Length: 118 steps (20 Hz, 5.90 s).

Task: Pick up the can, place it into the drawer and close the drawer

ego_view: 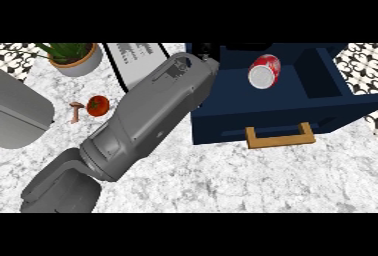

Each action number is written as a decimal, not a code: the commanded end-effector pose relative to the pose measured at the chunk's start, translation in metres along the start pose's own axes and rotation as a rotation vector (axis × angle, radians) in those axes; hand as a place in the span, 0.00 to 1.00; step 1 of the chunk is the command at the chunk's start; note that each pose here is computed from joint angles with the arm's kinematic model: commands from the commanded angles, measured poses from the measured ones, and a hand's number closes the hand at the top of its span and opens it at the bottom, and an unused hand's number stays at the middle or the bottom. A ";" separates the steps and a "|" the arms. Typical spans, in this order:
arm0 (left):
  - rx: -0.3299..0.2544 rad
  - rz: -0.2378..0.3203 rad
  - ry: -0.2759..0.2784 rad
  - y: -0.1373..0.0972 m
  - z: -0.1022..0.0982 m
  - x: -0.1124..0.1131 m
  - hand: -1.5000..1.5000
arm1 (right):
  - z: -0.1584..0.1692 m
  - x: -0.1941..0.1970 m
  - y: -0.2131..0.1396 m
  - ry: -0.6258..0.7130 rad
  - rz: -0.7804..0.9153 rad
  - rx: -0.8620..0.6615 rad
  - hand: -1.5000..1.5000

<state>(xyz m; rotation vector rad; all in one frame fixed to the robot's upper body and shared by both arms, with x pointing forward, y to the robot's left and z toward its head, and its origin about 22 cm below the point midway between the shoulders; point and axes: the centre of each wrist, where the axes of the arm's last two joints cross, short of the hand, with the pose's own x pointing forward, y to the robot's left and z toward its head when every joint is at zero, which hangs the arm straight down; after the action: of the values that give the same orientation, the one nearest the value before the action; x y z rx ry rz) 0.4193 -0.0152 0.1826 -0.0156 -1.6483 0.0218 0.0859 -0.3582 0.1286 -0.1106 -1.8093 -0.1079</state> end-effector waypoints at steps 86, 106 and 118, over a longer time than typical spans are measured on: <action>0.145 0.044 -0.069 0.113 0.014 0.030 0.00 | -0.286 -0.168 0.204 -0.322 1.379 0.152 0.00; 0.096 0.045 -0.076 0.126 0.028 0.047 0.00 | -0.345 -0.101 0.204 -0.343 1.447 -0.008 0.00; 0.090 0.054 -0.083 0.135 0.033 0.058 0.00 | -0.348 -0.095 0.229 -0.168 0.819 0.116 0.00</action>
<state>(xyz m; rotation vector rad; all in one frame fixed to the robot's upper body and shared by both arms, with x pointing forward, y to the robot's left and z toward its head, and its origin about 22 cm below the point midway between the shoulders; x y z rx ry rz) 0.3839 0.1196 0.2303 0.0166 -1.7291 0.1352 0.4652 -0.2115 0.0962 -0.9922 -1.6931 0.8906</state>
